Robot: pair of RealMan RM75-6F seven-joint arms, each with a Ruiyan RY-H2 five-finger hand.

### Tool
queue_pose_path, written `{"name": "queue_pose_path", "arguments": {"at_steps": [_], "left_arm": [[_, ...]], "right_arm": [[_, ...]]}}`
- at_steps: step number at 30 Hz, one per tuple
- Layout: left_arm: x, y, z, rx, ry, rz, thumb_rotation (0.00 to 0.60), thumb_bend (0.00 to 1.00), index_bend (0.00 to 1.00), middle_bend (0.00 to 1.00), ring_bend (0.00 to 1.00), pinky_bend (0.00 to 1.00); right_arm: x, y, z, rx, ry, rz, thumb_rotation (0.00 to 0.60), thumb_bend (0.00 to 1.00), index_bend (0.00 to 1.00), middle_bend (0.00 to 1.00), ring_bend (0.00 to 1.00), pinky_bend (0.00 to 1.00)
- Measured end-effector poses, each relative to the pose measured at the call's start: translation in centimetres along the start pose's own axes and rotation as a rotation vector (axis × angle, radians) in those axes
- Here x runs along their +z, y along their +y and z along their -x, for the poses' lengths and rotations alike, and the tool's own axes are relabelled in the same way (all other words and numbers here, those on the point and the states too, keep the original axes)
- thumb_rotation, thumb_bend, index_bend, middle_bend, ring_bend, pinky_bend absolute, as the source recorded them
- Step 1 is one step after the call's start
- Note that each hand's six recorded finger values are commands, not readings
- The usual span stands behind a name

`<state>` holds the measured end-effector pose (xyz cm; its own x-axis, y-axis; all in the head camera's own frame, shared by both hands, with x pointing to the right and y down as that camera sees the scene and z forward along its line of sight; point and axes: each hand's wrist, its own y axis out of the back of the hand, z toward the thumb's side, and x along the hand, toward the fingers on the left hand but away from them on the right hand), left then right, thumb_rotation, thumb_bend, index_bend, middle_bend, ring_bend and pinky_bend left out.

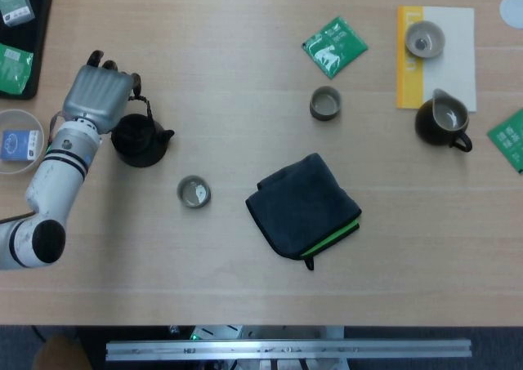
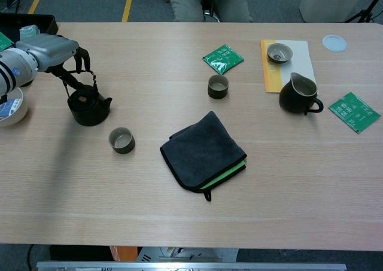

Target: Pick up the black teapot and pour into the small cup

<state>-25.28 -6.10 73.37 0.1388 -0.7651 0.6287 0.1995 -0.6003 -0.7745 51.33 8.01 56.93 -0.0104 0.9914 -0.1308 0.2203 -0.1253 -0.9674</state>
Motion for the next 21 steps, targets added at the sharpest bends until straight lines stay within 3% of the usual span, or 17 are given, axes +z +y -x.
{"name": "queue_pose_path", "arguments": {"at_steps": [10,21], "left_arm": [[-0.3,0.3,4.0,0.037,-0.045,0.006,0.356,0.17,0.36,0.42,0.22,0.08],[-1.7,-0.4,7.5,0.012,-0.039,0.033,0.363,0.17,0.36,0.42,0.22,0.08]], "right_arm": [[0.4,0.1,0.0,-0.003,0.014,0.005,0.600,0.19,0.46,0.42,0.29,0.32],[0.6,0.0,0.1,-0.001,0.023,0.007,0.600,0.19,0.46,0.42,0.29,0.32]]}}
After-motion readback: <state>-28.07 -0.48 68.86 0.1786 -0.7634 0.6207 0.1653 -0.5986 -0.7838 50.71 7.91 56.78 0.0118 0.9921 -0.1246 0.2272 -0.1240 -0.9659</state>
